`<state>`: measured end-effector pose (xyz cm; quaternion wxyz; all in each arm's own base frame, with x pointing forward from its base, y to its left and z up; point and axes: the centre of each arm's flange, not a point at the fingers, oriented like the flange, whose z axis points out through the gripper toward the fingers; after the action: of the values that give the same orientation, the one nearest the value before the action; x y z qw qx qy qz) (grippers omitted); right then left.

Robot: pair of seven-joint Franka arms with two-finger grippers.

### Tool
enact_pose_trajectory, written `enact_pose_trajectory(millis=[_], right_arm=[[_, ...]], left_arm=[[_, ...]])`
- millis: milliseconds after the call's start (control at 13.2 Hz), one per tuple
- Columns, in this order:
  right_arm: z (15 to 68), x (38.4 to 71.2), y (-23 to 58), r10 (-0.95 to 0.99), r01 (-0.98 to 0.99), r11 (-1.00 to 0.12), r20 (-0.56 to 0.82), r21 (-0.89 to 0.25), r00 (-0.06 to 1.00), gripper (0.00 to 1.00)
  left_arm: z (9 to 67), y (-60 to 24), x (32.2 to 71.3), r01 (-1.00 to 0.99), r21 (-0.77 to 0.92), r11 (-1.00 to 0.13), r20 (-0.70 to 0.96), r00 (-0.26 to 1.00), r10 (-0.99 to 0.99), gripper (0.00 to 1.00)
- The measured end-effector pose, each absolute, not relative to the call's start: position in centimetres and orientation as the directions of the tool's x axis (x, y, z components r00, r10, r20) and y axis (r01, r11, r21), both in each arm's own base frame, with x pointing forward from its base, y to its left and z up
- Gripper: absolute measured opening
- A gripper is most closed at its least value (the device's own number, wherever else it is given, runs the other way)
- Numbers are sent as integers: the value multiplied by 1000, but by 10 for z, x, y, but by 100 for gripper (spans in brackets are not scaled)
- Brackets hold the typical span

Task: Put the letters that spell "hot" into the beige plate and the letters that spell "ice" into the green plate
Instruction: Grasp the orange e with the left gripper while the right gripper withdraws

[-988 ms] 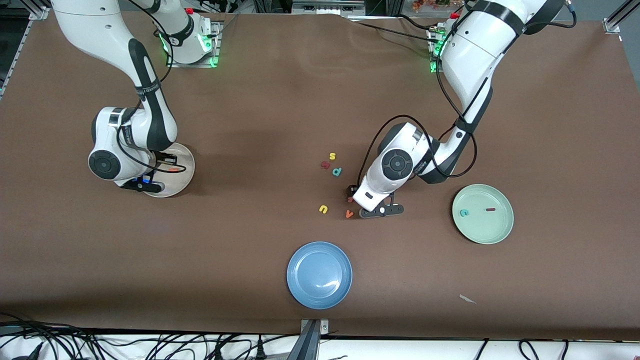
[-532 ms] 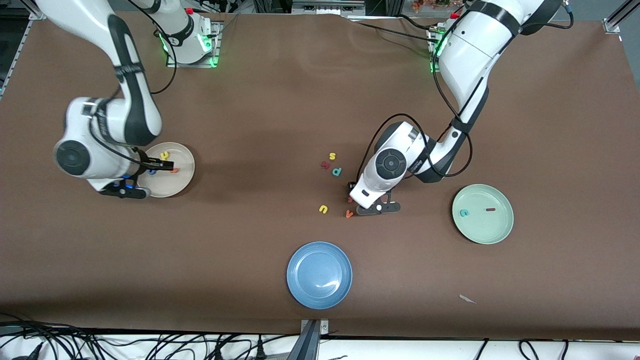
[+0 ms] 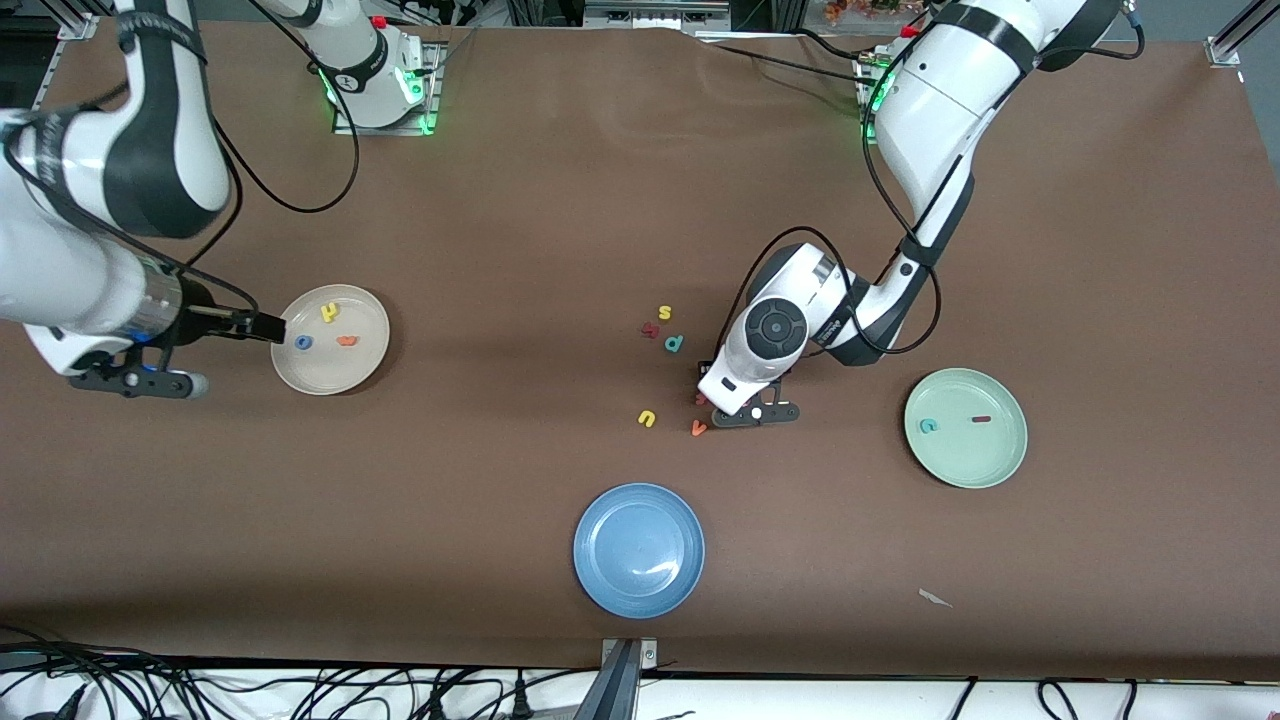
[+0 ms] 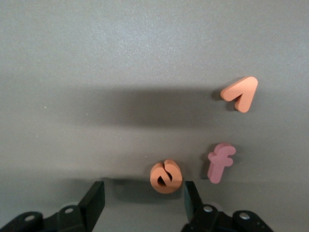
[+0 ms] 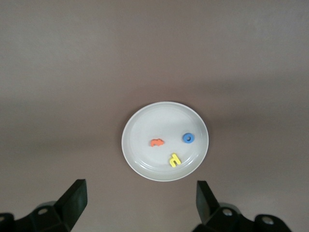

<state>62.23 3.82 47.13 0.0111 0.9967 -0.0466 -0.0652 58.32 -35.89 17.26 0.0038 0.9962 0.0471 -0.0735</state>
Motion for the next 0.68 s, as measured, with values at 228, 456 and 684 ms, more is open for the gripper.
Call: enact_pose_trajectory(millis=[228,456,684], right_arm=[[509,618,36,-91,-91,-996,-72,1,993,100],[517,613,35,-103,-104,-995,-74,-4,992,100],[516,612,45,-113,-114,-993,-78,-3,990,100]], left_arm=[[170,-361,582,92,-1,-996,-150,985,91,72],[170,-365,579,93,-2,-996,-151,984,93,68],[170,-367,578,106,-4,-994,-150,983,105,65]])
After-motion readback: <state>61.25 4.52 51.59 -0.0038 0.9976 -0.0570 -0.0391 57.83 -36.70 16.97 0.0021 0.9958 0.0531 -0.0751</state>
